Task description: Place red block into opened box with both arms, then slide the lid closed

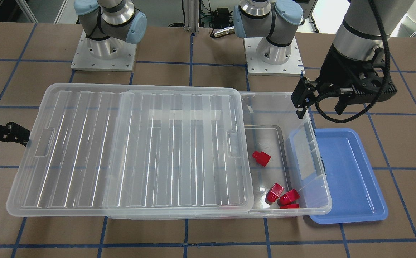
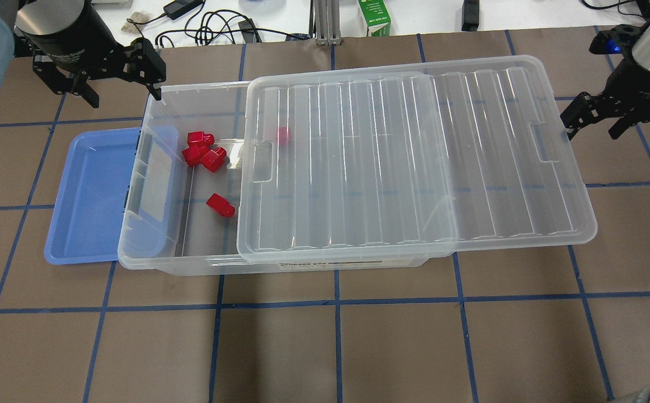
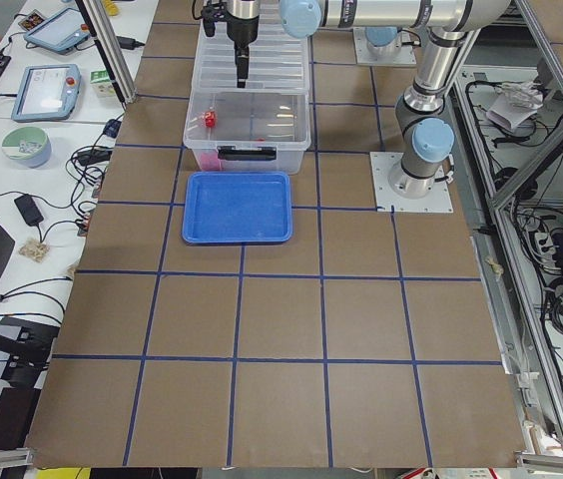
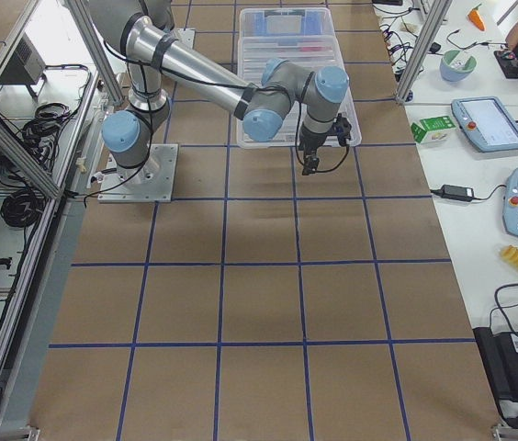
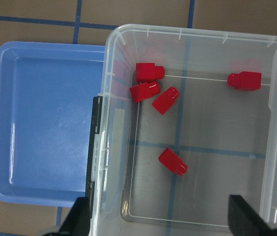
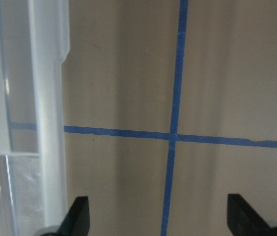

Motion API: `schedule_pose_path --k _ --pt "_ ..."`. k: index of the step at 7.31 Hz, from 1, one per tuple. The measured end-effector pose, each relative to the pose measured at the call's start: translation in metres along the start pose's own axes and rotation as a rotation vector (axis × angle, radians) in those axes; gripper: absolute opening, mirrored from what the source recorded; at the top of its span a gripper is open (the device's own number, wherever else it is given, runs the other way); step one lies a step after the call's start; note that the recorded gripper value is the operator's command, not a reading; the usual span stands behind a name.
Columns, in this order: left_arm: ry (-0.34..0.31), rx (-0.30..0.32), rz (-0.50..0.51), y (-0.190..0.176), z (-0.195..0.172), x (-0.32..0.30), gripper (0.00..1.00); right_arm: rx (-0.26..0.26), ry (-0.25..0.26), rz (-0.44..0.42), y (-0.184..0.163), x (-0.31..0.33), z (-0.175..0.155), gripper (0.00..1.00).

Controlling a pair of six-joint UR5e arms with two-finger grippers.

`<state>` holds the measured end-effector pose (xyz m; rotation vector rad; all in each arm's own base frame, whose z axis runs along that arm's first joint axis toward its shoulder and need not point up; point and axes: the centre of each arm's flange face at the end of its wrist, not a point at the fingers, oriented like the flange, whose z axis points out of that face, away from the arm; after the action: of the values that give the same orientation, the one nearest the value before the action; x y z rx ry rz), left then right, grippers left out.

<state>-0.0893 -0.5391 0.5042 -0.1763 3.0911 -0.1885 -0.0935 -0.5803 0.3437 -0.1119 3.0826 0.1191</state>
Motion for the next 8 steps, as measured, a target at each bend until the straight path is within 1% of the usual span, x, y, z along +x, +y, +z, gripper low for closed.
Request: schedule_pose_path --k 4,8 --pt "0.0 -0.001 -0.001 0.0 0.001 0.0 1.0 0.003 0.004 0.018 -0.012 -0.064 0.003 1.0" --pt "0.001 -0.002 0.001 0.0 0.002 0.001 1.0 -0.004 0.011 -0.018 -0.017 -0.136 0.008 1.0"
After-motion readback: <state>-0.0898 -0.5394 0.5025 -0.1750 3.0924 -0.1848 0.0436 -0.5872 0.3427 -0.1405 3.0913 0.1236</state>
